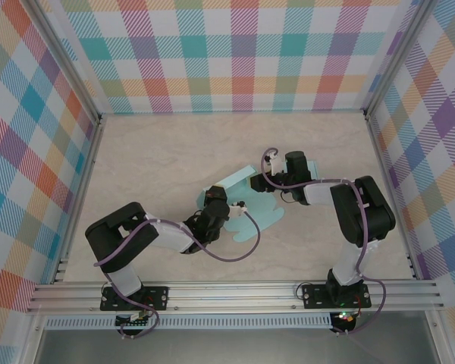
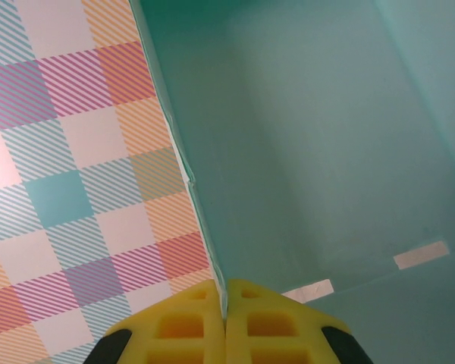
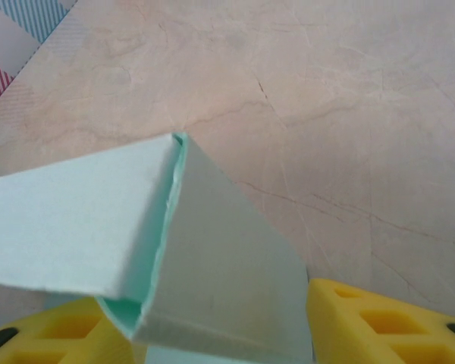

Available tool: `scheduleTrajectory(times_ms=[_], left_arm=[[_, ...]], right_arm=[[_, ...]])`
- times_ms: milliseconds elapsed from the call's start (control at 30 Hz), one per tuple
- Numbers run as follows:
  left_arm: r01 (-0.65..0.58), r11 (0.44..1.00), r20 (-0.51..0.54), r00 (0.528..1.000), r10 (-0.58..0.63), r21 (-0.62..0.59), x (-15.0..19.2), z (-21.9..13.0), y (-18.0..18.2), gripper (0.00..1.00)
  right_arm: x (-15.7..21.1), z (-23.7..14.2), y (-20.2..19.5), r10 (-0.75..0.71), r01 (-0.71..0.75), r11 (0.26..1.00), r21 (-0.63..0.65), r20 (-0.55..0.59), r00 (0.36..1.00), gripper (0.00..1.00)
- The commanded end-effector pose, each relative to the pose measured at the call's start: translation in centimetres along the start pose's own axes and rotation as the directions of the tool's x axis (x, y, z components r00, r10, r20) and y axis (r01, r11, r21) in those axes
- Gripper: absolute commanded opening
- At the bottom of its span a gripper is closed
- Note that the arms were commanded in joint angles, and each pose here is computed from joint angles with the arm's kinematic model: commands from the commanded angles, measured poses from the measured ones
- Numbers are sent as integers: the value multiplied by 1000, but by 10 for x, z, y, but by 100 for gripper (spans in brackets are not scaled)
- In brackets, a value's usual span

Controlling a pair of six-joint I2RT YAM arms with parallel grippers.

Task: Fold the paper box

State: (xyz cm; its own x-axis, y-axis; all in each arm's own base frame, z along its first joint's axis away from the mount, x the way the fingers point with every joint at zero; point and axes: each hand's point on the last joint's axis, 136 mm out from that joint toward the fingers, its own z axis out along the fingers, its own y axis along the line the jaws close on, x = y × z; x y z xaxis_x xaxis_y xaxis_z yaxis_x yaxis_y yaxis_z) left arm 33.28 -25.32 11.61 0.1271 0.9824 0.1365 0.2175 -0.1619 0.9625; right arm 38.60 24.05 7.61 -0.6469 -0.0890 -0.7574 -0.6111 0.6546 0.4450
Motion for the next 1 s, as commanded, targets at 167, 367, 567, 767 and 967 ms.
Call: scheduleTrajectory(times_ms=[167,367,567,767,967], left_arm=[[-62,997,27,998,61,51,-8,-3,-16,0],[-47,998,35,998,45,47,-10,-3,-12,0],[16,997,65,998,-21,69,-14,-7,-6,0],[208,974,103,971,-217,88,-18,-15,19,44],[608,785,202,760,-618,119,-13,-44,79,86]], right_arm=[[-6,8,-6,-69,67,997,42,58,996,52],[3,19,-12,-102,96,987,130,46,994,50],[1,20,-18,-122,103,973,205,84,989,33],[4,20,-17,-183,162,953,255,61,981,19],[3,15,-15,-231,203,927,316,54,971,0]])
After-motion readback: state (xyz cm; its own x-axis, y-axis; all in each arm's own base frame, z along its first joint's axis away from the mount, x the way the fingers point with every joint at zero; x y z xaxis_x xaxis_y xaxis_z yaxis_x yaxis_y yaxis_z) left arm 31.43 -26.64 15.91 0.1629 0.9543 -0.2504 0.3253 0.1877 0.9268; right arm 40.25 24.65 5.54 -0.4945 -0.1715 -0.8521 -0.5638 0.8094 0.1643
